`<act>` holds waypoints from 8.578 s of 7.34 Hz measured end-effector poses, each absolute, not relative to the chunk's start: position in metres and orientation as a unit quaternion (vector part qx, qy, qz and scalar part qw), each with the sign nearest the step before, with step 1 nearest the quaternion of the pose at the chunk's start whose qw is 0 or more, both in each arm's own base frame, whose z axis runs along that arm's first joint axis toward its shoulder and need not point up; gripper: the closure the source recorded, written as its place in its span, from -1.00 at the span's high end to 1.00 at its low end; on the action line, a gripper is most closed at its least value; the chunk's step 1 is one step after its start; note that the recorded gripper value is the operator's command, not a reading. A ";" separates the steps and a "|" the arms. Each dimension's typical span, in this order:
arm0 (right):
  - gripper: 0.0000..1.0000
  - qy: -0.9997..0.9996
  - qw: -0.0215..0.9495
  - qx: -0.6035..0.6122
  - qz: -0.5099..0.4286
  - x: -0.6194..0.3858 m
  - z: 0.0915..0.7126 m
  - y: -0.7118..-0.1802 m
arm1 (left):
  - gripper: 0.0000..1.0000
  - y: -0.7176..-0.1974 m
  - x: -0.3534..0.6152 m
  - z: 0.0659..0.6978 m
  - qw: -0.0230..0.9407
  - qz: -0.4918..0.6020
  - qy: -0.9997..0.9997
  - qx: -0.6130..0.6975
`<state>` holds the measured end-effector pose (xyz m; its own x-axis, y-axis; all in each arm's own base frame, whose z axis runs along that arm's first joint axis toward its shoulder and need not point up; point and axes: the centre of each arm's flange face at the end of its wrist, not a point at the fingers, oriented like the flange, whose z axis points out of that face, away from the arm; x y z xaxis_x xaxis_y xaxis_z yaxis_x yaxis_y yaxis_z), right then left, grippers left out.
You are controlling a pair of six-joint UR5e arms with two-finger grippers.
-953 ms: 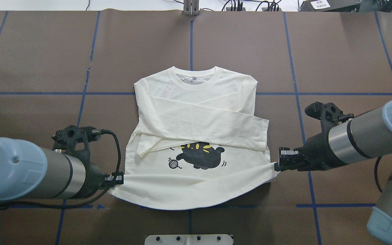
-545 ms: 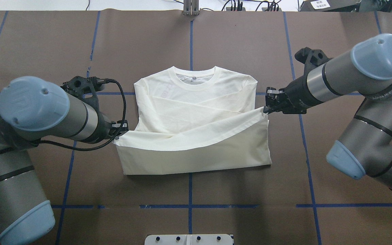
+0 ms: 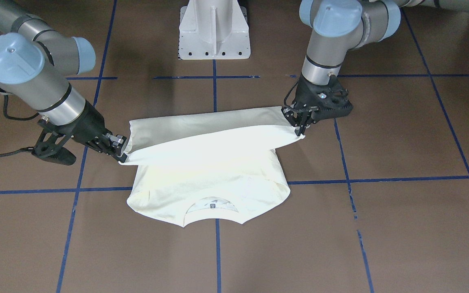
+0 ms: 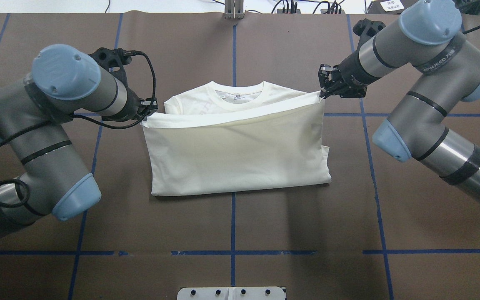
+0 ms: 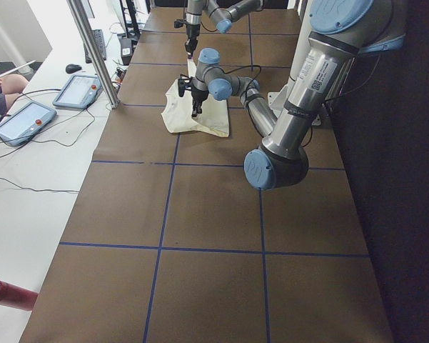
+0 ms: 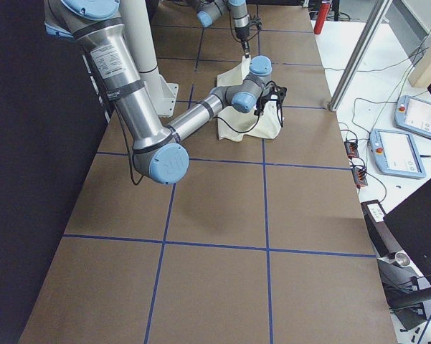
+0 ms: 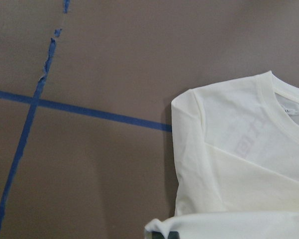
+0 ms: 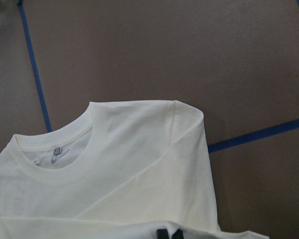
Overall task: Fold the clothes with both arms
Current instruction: 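Lift the hem with both grippers and fold it toward the collar, then release the hem and move the right gripper to the folded bundle's side, then grasp the bundle edge with the right gripper and drag it toward the robot, then grasp the bundle with both grippers from opposite sides, then rotate the bundle upright with the left gripper while the right gripper holds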
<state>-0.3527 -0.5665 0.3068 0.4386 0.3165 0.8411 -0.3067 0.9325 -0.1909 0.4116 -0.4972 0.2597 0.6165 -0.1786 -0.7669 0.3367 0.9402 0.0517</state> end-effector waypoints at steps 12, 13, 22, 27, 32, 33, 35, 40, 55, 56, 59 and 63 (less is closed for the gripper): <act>1.00 -0.463 0.874 0.007 0.145 -0.385 0.338 -0.626 | 1.00 -0.570 0.447 0.276 0.887 -0.165 0.417 0.112; 1.00 -0.467 0.874 0.010 0.134 -0.387 0.345 -0.615 | 1.00 -0.566 0.442 0.268 0.884 -0.163 0.422 0.114; -0.65 -0.448 0.891 0.009 0.071 -0.446 0.386 -0.431 | 1.00 -0.518 0.429 0.214 0.878 -0.159 0.442 0.093; -1.00 -0.440 0.895 0.001 0.069 -0.438 0.404 -0.424 | 1.00 -0.513 0.424 0.205 0.873 -0.161 0.451 0.095; -1.00 -0.453 0.890 -0.019 0.041 -0.411 0.401 -0.367 | 0.99 -0.513 0.424 0.207 0.873 -0.163 0.450 0.096; -1.00 -0.449 0.893 -0.034 0.019 -0.408 0.408 -0.331 | 0.99 -0.513 0.424 0.206 0.873 -0.163 0.450 0.096; -1.00 -0.442 0.893 -0.079 -0.026 -0.410 0.411 -0.247 | 0.99 -0.511 0.423 0.204 0.872 -0.163 0.452 0.097; 1.00 -0.458 0.878 -0.130 -0.047 -0.420 0.360 -0.124 | 1.00 -0.497 0.435 0.200 0.870 -0.159 0.459 0.085; 1.00 -0.537 0.829 0.027 0.154 -0.357 0.292 -0.339 | -1.00 -0.360 0.579 0.250 0.868 -0.265 0.417 -0.055; 1.00 -0.537 0.829 0.027 0.154 -0.357 0.292 -0.339 | -1.00 -0.362 0.579 0.251 0.868 -0.266 0.416 -0.051; 1.00 -0.536 0.829 0.027 0.155 -0.358 0.293 -0.340 | -1.00 -0.390 0.561 0.250 0.867 -0.264 0.423 -0.028; 1.00 -0.530 0.833 0.025 0.158 -0.359 0.300 -0.342 | -1.00 -0.503 0.541 0.267 0.860 -0.291 0.420 0.024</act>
<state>-0.3587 -0.3418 0.2995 0.3878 0.2365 0.8909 -0.2895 0.9489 -0.1258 0.5406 -0.5027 0.2669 0.4788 -0.4795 -0.7354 0.5200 0.8298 -0.2025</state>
